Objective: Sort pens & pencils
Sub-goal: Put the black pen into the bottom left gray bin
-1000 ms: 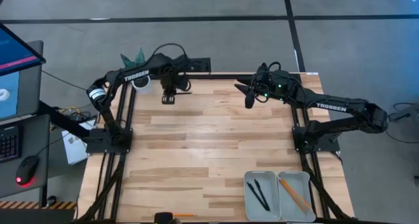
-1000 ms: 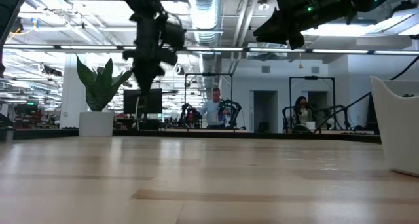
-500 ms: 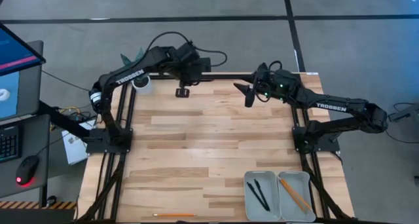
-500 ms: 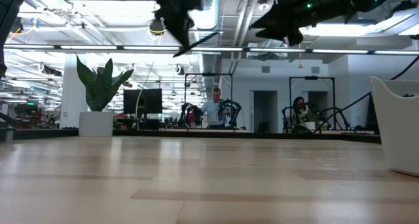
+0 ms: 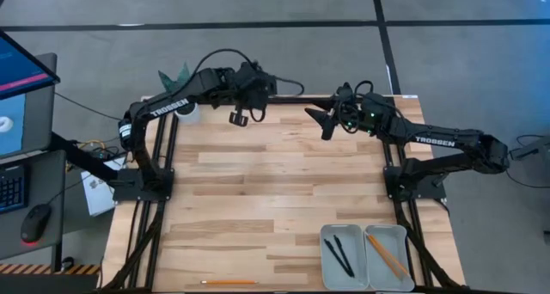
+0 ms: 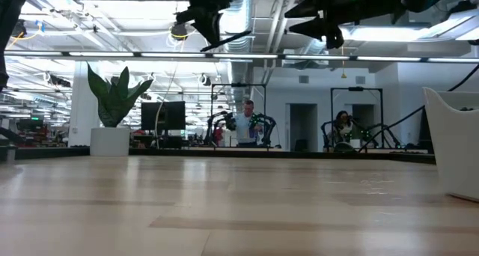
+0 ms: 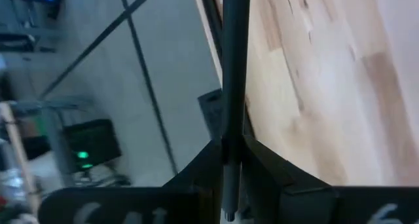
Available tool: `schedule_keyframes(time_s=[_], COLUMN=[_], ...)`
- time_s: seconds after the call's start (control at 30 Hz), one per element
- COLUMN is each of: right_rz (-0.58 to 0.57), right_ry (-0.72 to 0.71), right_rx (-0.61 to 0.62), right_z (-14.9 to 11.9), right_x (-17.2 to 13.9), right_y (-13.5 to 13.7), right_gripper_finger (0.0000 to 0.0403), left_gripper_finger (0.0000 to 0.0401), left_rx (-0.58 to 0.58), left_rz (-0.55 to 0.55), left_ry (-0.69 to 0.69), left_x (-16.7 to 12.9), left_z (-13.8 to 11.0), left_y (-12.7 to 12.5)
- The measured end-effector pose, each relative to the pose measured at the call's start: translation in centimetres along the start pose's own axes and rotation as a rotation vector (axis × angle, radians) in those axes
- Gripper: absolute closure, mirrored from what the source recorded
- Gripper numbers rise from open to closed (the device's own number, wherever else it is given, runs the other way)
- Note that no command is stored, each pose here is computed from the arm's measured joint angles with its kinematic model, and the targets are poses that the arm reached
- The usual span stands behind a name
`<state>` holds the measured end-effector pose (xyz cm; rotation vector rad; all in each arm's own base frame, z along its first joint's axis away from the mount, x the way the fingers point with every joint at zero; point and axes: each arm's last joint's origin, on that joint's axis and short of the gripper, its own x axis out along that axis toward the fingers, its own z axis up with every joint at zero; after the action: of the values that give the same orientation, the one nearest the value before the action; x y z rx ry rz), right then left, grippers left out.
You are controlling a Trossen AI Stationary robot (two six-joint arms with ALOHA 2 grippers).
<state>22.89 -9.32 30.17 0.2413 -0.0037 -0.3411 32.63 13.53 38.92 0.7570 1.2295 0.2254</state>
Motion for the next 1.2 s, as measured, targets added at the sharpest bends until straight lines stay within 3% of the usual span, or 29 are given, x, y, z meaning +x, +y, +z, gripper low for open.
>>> schedule_keyframes(time_s=[0.33,0.5,0.7,1.0,1.2], right_rz=[-0.012,0.052,0.222,0.254,0.252], right_ry=[0.105,0.138,0.183,0.202,0.206], right_rx=[0.353,0.41,0.487,0.56,0.584], right_z=[-0.9,-1.1,-1.0,-0.9,-0.9], right_x=[-0.1,0.0,-0.1,-0.1,-0.1], right_y=[-0.2,0.6,1.6,1.7,1.7], right_gripper_finger=[0.0175,0.0175,0.0175,0.0175,0.0175], left_gripper_finger=[0.0365,0.0365,0.0365,0.0365,0.0365], left_rx=[0.268,0.332,0.398,0.558,0.645], left_rz=[0.081,0.127,0.172,0.181,0.218], left_ry=[-0.014,-0.083,-0.131,-0.149,-0.238], left_x=[-0.9,-1.6,-2.1,-2.6,-3.1], left_z=[2.6,4.0,5.0,5.6,6.6], left_y=[-1.7,-2.2,-2.4,-3.1,-3.2])
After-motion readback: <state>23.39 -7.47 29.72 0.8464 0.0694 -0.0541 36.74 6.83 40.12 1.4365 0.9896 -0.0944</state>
